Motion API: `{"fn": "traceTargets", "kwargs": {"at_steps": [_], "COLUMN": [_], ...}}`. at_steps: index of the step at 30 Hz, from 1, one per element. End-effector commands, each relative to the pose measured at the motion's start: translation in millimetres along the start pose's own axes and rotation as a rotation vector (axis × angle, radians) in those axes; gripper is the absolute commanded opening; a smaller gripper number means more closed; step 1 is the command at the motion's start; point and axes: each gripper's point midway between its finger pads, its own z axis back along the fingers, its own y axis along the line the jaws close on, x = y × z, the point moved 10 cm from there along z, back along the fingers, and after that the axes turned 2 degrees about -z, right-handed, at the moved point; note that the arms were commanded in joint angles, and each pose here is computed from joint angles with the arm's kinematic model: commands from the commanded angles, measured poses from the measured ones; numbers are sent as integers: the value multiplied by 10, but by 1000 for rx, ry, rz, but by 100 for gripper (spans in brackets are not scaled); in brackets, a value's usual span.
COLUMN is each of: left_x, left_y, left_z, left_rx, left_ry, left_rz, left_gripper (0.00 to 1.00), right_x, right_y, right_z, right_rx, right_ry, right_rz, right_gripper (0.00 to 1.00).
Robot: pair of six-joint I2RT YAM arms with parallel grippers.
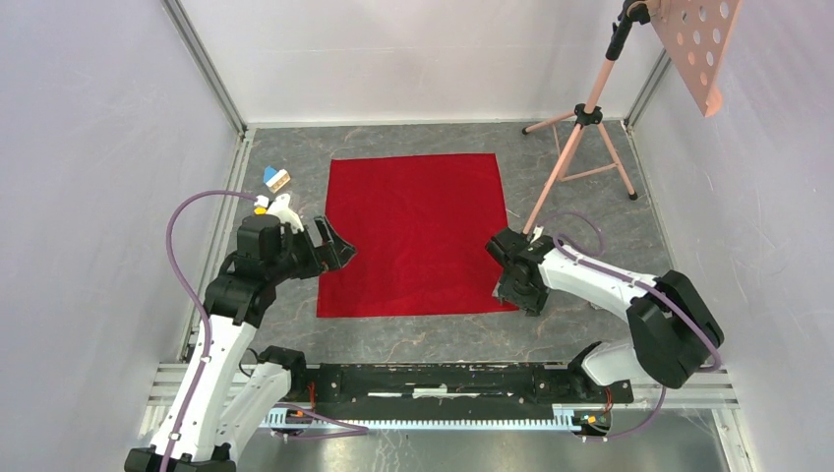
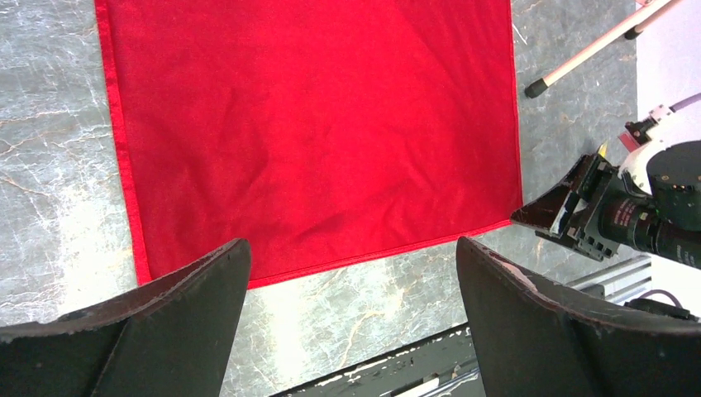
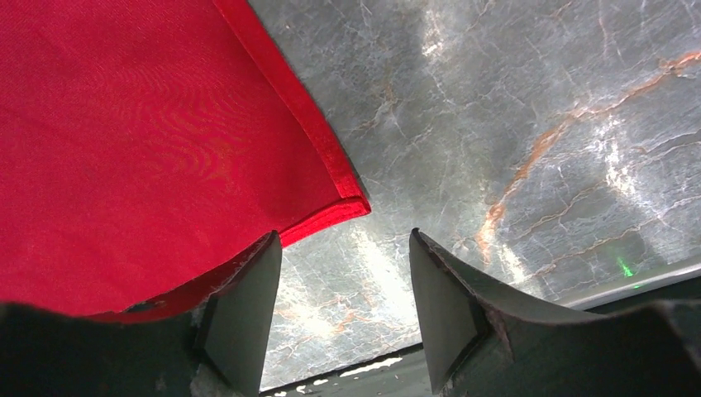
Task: Fold the napkin into a case and place the utensils inside
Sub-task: Pick up the flattened napkin from the center of the board.
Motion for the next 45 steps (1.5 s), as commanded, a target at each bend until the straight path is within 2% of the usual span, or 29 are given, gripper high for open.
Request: {"fn": "traceTargets", "kwargs": {"at_steps": [1,20,30,38,45], "left_x": [9,-5,-1,3,12], "left_y": [-10,-51,-46,-39,-9], "left_z": [5,47,66,60,40], "left_rx": [-7,-13,-3,7,30], "left_ry": [-15,-18,-32,-32,-32], "left_rz": [-65,-86,-88,-85,-74], "left_gripper": [100,100,100,100,100], "right_x": [100,25,-47,-102,-18], "right_y": [158,64,-5,-57,-1], "right_z": [36,-207,-389,-511,-439], "right_rx": [19,-36,-105,-112,-31], "right_ry": [-50,-29,-13,-14,-84], "right_rz": [-39,-63,-67,-72,-72], "right_gripper": [63,58,50,33,18]}}
